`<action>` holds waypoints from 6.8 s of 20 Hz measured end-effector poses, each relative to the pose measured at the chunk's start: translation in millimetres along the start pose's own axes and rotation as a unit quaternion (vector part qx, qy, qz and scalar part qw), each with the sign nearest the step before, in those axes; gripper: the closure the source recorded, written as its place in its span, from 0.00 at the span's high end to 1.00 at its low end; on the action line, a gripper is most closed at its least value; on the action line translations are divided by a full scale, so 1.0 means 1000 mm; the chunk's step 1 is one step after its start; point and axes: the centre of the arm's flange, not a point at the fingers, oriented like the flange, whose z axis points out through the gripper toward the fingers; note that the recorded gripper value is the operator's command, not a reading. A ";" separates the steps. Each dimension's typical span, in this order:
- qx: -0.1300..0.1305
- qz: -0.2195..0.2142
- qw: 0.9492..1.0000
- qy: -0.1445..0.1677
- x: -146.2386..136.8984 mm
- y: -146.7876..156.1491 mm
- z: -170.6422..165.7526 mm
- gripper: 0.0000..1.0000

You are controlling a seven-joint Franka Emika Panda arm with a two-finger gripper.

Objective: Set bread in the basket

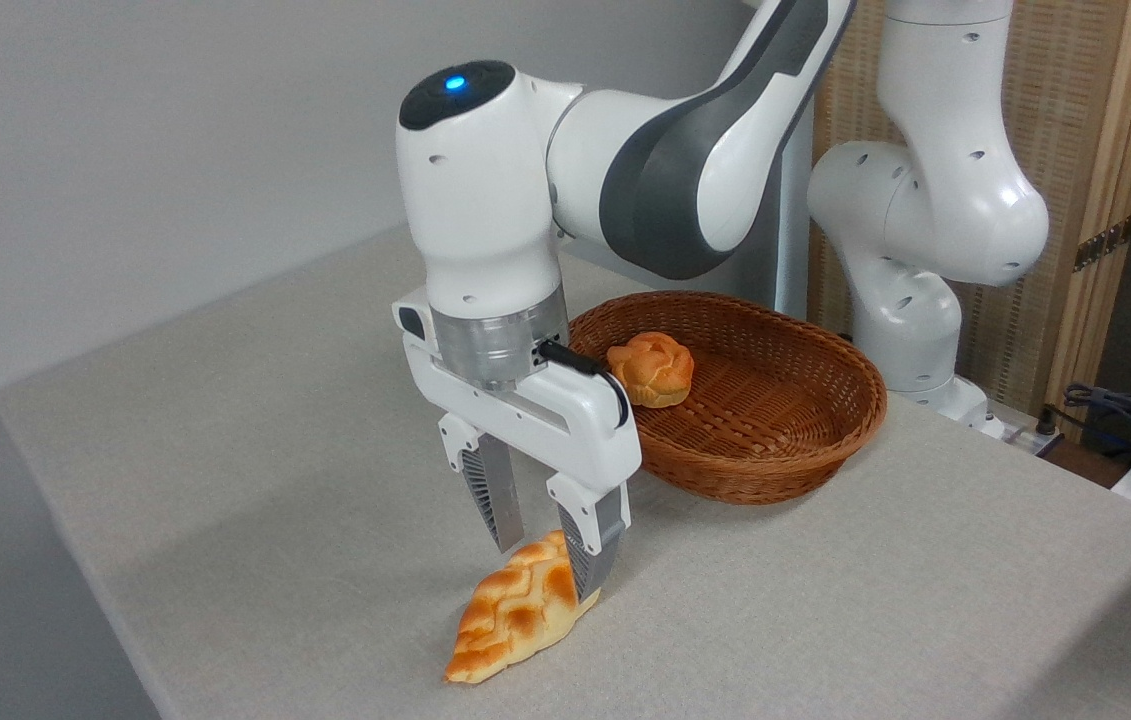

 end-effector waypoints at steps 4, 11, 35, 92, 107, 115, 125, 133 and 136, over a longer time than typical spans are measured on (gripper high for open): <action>0.005 0.000 1.000 0.005 0.001 -0.001 0.009 1.00; 0.008 0.001 1.000 0.009 0.001 0.000 0.015 0.84; 0.006 0.053 0.999 0.004 0.005 0.003 0.025 0.17; -0.034 0.139 0.990 -0.001 -0.086 0.073 -0.157 1.00; -0.027 0.121 0.992 0.028 0.064 0.044 -0.177 1.00; -0.010 0.083 0.996 0.016 0.057 0.034 -0.180 1.00; -0.009 0.063 0.998 0.015 0.043 0.017 -0.190 1.00; -0.009 0.063 0.998 0.014 0.042 0.017 -0.190 1.00; -0.009 0.062 0.998 0.014 0.042 0.017 -0.190 1.00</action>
